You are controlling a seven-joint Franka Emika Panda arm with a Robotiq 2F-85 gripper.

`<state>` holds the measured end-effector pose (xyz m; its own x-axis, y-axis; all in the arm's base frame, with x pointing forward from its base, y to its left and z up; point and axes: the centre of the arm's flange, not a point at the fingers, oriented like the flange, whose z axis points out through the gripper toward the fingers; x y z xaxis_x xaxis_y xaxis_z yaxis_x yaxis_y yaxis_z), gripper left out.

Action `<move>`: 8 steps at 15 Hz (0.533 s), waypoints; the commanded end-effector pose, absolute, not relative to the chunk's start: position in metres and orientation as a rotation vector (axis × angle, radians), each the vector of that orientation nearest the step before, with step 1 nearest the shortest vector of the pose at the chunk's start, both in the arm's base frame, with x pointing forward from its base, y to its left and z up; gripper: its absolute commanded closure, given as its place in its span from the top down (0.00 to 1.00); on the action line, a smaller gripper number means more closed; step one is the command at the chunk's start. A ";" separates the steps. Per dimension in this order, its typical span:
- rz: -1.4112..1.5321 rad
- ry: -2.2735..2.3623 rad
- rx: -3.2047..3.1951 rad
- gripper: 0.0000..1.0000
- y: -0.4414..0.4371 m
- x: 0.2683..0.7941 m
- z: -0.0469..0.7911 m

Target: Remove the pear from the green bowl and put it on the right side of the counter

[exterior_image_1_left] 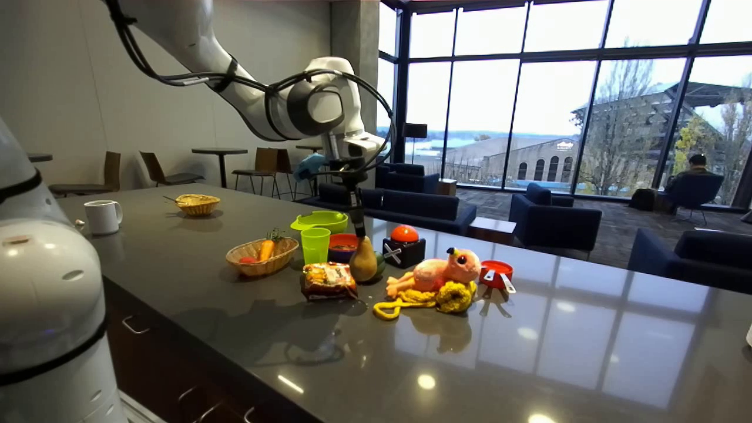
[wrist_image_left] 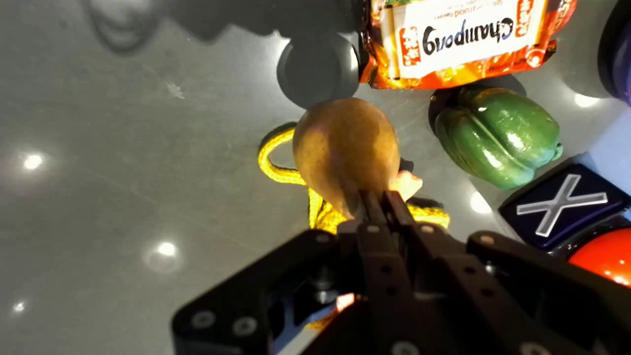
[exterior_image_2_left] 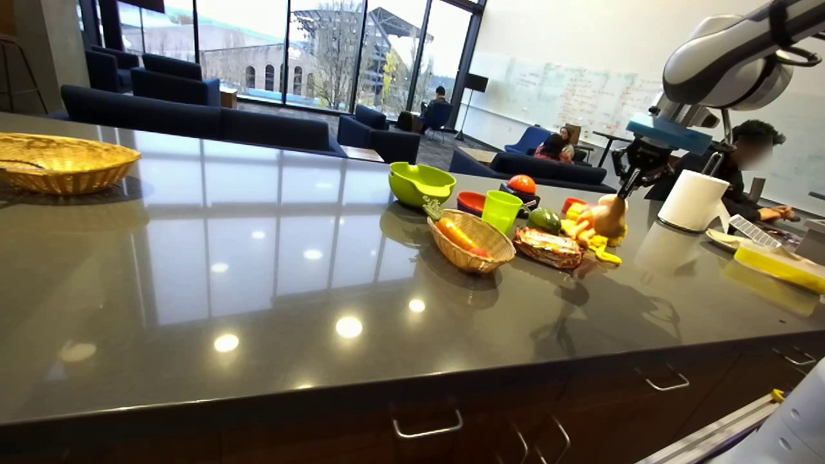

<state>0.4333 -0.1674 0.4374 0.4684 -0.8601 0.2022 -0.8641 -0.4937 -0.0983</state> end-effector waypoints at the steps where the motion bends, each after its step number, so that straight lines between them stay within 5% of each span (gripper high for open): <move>1: 0.375 -1.629 2.627 0.02 -0.176 0.409 0.441; 8: 0.347 -1.724 2.539 0.02 -0.214 0.393 0.425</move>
